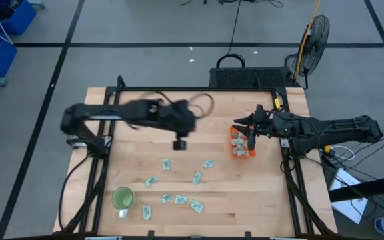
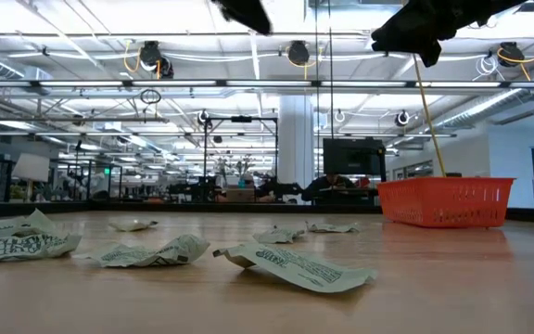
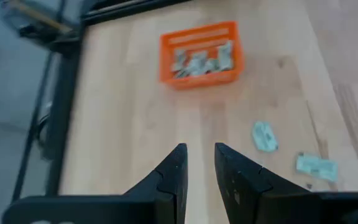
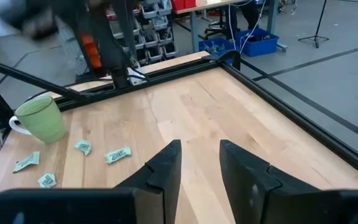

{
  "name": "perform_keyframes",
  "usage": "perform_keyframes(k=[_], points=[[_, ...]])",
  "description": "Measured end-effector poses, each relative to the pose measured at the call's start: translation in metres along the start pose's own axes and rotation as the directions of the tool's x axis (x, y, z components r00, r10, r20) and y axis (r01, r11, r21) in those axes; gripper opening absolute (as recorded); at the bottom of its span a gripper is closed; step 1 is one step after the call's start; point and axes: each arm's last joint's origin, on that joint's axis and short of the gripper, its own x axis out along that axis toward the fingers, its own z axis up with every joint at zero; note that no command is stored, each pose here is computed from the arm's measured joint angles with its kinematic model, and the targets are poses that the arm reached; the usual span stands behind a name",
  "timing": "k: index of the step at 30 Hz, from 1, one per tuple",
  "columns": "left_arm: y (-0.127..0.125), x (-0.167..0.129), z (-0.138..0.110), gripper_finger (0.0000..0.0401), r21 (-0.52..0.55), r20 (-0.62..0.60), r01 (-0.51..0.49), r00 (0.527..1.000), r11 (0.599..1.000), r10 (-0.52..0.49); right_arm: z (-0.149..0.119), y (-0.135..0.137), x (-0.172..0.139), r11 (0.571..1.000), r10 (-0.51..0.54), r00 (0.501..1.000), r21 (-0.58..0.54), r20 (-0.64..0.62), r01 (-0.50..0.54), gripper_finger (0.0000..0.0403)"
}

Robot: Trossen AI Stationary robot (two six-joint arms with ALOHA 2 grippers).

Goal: Pick and place Stevia / Truvia into bins
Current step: Put the stevia packet into the orange basket

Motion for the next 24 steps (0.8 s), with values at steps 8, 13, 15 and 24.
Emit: perform_keyframes(k=[8, 13, 15, 24], points=[[0.009, -0.087, -0.026, 0.0088, -0.086, -0.022, -0.025, 0.999, 0.996, 0.023, 0.001, 0.007, 0.003, 0.978, 0.192, 0.981, -0.075, -0.020, -0.193, 0.0102], [0.008, -0.111, -0.046, 0.0088, -0.078, -0.125, -0.015, 0.992, 0.997, 0.006, 0.004, 0.026, 0.025, 0.915, 0.381, 0.924, -0.157, 0.031, -0.372, 0.0102], [0.008, -0.115, -0.049, 0.0088, -0.089, -0.141, -0.016, 0.990, 0.996, 0.003, -0.003, 0.031, 0.040, 0.910, 0.376, 0.926, -0.179, -0.018, -0.373, 0.0103], [0.009, -0.117, -0.051, 0.0088, -0.078, -0.150, -0.028, 0.989, 0.997, 0.016, -0.053, 0.044, 0.098, 0.912, 0.315, 0.901, -0.169, -0.299, -0.375, 0.0155]])
